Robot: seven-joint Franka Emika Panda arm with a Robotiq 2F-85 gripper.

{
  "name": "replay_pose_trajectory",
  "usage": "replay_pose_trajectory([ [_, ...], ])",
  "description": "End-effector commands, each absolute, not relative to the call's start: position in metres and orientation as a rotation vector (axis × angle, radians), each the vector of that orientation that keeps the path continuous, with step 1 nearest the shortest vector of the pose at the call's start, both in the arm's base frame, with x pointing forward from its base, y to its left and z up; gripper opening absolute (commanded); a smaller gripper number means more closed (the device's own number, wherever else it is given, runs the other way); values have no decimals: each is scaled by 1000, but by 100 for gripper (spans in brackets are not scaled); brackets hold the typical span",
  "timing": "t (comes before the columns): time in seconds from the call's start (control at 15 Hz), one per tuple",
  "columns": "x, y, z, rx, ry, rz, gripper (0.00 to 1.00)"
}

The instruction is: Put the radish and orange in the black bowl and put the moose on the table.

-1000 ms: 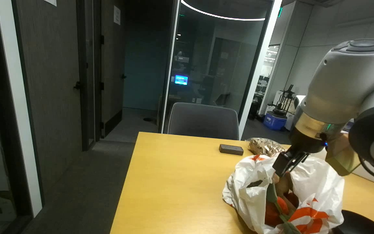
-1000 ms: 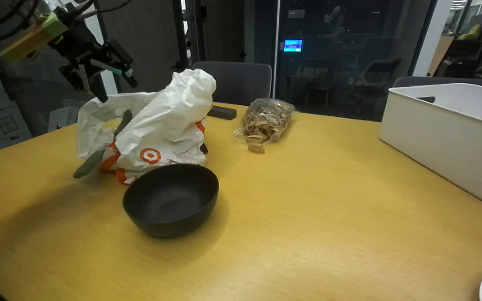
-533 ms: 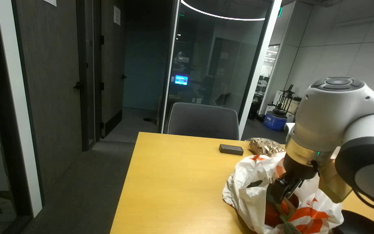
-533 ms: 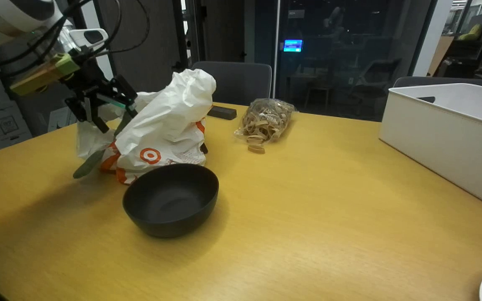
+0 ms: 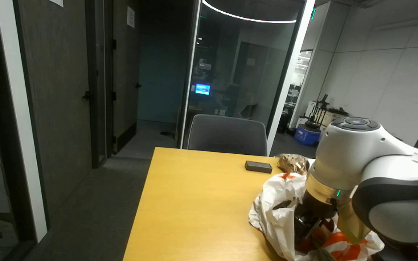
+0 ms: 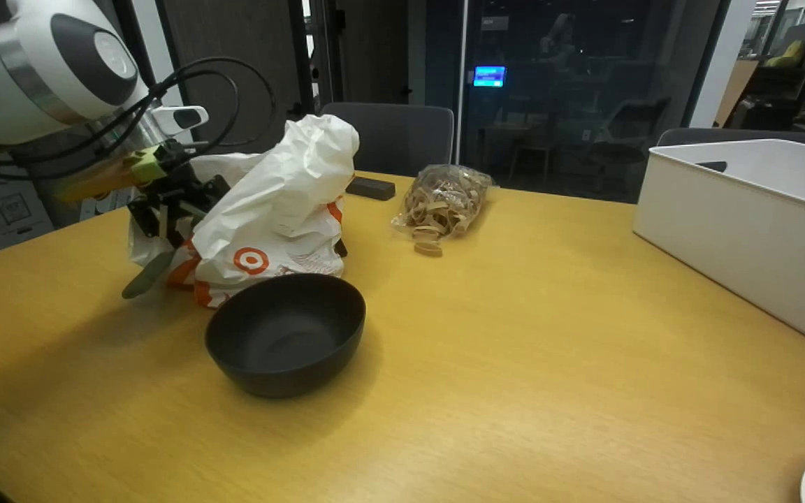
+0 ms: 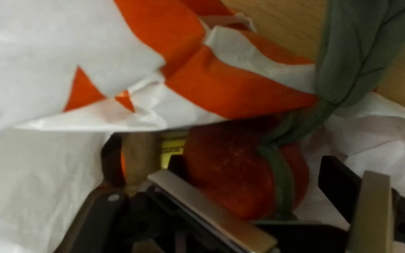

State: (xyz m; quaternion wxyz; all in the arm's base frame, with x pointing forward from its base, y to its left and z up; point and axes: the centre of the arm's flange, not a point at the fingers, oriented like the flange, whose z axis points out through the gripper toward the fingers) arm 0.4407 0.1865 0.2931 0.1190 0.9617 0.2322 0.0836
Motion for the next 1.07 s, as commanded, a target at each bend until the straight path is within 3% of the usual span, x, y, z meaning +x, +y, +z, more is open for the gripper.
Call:
replay_pose_trajectory([
  [0.0,457,180,287,2844,655,285,68],
  [0.2,460,175,288,2858,636,285,42],
  [0.53,458,168,298,2859,613,281,8],
  [1.0,449,137,355,2955,593,346,7],
])
